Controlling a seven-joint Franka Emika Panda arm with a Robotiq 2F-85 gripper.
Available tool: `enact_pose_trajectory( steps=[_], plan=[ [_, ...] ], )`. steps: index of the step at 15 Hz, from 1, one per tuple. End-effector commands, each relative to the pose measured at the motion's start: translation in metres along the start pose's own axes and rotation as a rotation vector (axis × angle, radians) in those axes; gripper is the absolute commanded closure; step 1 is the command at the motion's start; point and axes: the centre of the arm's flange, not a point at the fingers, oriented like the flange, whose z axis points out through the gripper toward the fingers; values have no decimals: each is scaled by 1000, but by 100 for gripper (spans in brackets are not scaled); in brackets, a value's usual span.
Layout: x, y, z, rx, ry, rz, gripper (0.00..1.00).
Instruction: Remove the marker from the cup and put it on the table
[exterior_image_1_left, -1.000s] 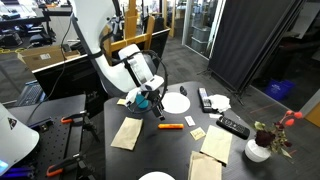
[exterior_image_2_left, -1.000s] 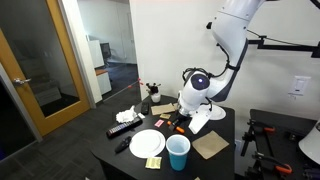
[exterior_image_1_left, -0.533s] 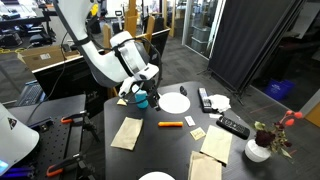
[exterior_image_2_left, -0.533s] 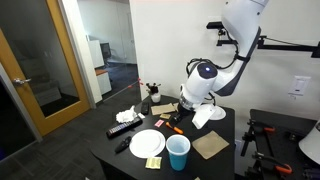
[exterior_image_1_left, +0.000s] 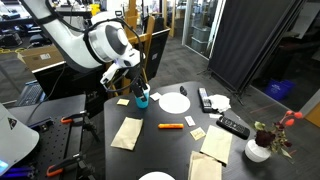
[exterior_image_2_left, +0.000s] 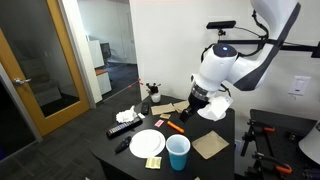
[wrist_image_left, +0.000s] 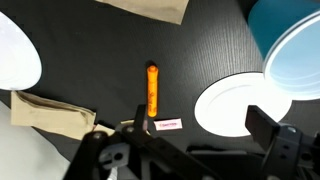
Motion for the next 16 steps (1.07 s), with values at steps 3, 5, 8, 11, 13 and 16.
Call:
enact_pose_trajectory(
  steps=[3,5,8,11,13,16],
  plan=[
    [1,8,-78,14,8,13,0],
    [1,9,-89,15,17,21,0],
    [3,13,-102,15,31,35,0],
    [2,7,-79,32,33,42,0],
    [1,8,-81,31,36,42,0],
    [0,9,-81,30,35,42,0]
  ],
)
